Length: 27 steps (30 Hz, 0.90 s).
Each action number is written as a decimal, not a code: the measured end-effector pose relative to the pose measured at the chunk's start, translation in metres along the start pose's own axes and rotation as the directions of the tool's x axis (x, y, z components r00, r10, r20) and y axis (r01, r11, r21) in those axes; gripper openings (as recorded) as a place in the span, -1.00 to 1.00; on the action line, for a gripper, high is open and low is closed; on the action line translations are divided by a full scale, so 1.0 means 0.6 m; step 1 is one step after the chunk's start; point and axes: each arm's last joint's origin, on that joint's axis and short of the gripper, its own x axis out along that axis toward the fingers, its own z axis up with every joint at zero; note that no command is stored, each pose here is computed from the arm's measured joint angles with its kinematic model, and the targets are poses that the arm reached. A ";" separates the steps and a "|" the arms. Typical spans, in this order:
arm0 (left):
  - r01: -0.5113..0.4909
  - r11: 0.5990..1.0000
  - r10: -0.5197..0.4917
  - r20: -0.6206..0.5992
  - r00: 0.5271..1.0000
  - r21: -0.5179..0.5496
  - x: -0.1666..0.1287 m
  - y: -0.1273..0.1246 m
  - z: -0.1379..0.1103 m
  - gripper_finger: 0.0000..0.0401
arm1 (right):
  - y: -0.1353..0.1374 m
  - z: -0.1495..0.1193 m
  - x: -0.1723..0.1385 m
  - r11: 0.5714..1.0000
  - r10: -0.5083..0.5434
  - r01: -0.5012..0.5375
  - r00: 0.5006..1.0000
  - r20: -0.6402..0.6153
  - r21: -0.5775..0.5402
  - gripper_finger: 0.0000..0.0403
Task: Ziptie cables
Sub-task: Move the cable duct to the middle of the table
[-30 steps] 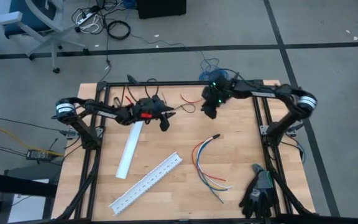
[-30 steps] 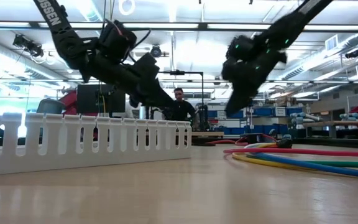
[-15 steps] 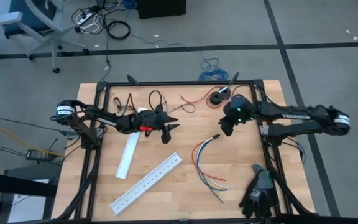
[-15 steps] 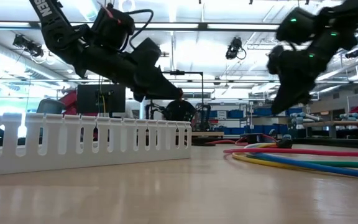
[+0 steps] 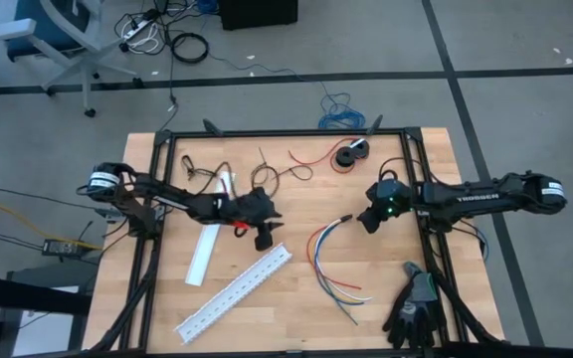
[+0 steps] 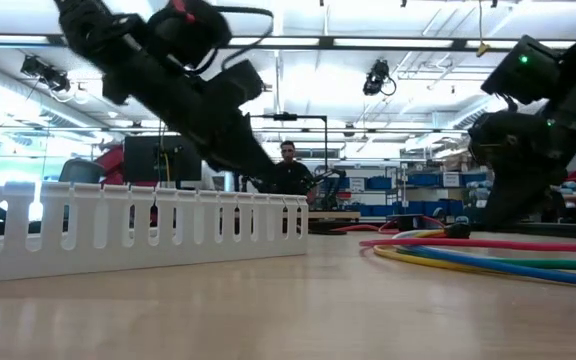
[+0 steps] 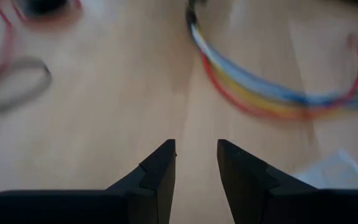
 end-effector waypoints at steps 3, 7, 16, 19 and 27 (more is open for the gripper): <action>-0.015 1.000 0.011 -0.136 0.991 -0.026 -0.004 -0.016 0.011 -0.36 | 0.000 -0.001 0.002 1.000 0.004 -0.004 1.000 0.016 -0.009 -0.59; -0.030 0.998 0.018 -0.214 0.977 -0.051 -0.013 -0.038 0.029 -0.36 | -0.001 0.000 0.002 0.999 -0.029 0.031 0.998 0.053 -0.033 -0.59; 0.004 0.989 -0.041 -0.247 0.968 -0.150 -0.028 -0.090 0.026 -0.36 | -0.001 0.001 0.002 0.997 -0.041 0.045 0.997 0.060 -0.065 -0.61; -0.001 0.985 -0.049 -0.283 0.958 -0.174 -0.034 -0.106 0.016 -0.36 | -0.001 0.000 0.002 0.997 -0.041 0.044 0.997 0.059 -0.065 -0.60; -0.054 0.972 -0.030 -0.350 0.936 -0.228 -0.041 -0.126 -0.005 -0.36 | -0.001 0.000 0.002 0.997 -0.039 0.043 0.998 0.057 -0.068 -0.61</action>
